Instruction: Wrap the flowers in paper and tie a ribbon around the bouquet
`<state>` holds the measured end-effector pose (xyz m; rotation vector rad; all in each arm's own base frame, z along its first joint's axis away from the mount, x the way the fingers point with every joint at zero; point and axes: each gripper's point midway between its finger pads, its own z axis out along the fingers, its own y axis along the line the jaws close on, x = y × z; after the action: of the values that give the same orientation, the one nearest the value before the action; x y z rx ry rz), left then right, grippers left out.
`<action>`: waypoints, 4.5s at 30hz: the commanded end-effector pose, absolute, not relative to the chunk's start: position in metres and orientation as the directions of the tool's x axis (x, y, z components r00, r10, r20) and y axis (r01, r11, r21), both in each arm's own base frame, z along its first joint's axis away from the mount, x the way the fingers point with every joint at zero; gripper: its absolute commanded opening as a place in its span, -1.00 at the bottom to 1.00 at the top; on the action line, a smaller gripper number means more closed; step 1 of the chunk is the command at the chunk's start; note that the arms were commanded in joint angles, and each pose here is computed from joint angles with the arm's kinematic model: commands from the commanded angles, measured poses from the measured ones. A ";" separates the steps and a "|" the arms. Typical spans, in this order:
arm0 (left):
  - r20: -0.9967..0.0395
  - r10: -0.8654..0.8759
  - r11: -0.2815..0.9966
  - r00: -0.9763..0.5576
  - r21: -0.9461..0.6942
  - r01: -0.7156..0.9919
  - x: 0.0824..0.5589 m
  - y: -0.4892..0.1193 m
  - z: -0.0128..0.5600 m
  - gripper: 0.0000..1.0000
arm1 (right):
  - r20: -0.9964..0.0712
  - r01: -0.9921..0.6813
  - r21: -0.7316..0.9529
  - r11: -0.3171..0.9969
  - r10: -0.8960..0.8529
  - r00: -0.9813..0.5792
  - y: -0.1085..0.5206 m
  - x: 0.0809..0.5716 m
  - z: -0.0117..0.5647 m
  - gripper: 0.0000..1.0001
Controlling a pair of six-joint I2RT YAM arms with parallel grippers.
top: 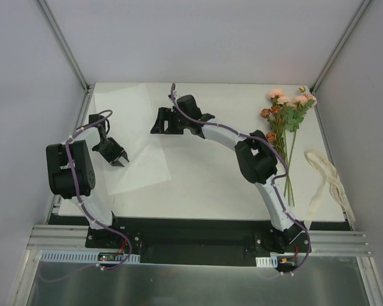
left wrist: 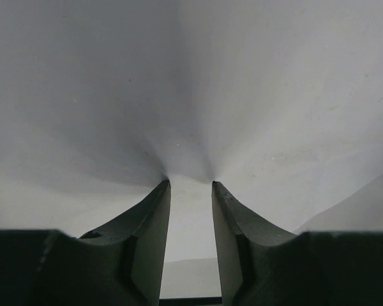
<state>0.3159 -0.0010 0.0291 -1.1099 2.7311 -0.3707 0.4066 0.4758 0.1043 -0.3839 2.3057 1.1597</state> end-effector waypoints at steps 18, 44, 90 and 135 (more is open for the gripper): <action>0.153 -0.713 0.612 -0.684 -0.340 -0.714 0.285 -0.037 0.004 -0.35 | -0.421 -0.324 0.828 0.458 0.125 -0.899 0.502 0.428 0.073 -0.29; -0.263 -0.378 0.690 -0.887 -0.719 -0.081 0.298 -0.150 0.142 0.29 | -0.598 -0.431 0.362 0.827 -0.149 -0.788 0.265 0.343 0.178 -0.98; -0.493 -0.395 0.727 -0.776 -0.684 0.064 0.236 -0.120 0.210 0.47 | -0.595 -0.492 0.417 0.765 -0.179 -0.783 0.347 0.283 0.198 0.78; -0.012 -0.368 0.733 -0.930 -0.618 -0.283 0.241 -0.178 0.069 0.49 | -0.550 -0.341 -0.137 0.930 -0.357 -0.755 0.255 0.431 0.050 0.82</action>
<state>0.2416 -0.1468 0.0317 -0.7072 2.8539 -0.6300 0.4076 0.2638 0.0263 -0.3991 2.5451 0.0073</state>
